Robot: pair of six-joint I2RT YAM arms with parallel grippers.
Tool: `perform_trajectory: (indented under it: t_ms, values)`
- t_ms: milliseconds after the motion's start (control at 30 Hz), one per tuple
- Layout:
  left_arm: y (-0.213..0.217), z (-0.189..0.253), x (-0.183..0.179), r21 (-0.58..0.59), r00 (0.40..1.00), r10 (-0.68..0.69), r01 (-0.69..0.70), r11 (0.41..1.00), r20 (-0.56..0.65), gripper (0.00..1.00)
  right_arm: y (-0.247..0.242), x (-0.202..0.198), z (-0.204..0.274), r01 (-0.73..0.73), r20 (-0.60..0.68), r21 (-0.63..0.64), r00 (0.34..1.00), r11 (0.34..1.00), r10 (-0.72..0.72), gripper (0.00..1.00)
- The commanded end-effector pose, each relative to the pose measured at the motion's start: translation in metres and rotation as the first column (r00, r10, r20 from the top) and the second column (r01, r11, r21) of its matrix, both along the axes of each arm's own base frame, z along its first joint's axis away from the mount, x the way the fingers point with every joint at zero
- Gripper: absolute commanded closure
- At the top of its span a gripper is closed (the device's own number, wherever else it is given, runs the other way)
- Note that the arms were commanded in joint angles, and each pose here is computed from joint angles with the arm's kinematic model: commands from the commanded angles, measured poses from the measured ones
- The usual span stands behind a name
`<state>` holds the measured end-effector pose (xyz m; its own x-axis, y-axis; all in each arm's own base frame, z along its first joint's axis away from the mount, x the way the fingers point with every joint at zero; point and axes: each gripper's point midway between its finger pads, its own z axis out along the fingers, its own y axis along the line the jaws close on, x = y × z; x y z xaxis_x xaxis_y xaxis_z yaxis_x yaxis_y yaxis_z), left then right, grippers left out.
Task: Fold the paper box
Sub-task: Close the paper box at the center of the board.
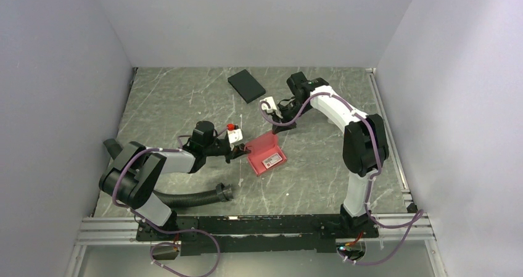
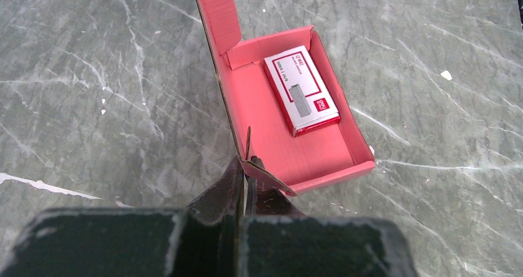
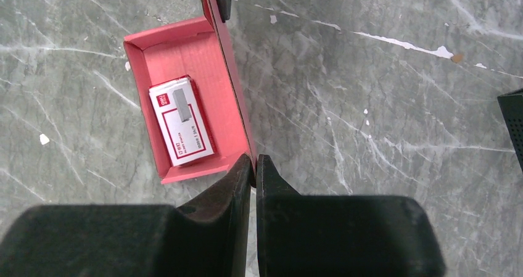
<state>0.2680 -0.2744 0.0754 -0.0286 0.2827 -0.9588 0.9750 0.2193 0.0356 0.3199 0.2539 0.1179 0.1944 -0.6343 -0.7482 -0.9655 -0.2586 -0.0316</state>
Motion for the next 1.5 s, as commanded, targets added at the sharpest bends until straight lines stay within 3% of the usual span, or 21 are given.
perform_trajectory:
  t_ms: [0,800,1033,1200,1267,1467]
  values:
    - [-0.008,0.019,0.003,-0.031,0.997,-0.033,0.035,0.999,0.071,1.00,0.023,-0.005,0.014,-0.038,-0.012,0.075,0.999,0.996,0.039,0.92]
    - [-0.009,0.020,0.003,-0.038,0.997,-0.035,0.038,0.999,0.072,1.00,0.035,-0.015,0.013,-0.068,-0.036,0.095,0.997,0.993,0.072,0.85]
    - [-0.008,0.020,0.004,-0.037,0.997,-0.034,0.037,0.999,0.071,1.00,0.037,-0.013,0.015,-0.056,-0.034,0.097,0.998,0.994,0.059,1.00]
    - [-0.009,0.019,0.004,-0.039,0.997,-0.037,0.039,0.998,0.068,1.00,0.041,-0.011,0.020,-0.035,-0.043,0.115,0.998,0.993,0.040,1.00]
    - [-0.009,0.019,0.004,-0.038,0.997,-0.036,0.038,0.999,0.066,1.00,0.044,-0.013,0.026,-0.034,-0.059,0.134,0.997,0.990,0.042,0.95]
    - [-0.008,0.018,0.005,-0.032,0.997,-0.029,0.032,0.999,0.071,1.00,0.052,-0.022,0.064,-0.038,-0.098,0.219,0.993,0.975,0.061,0.50]
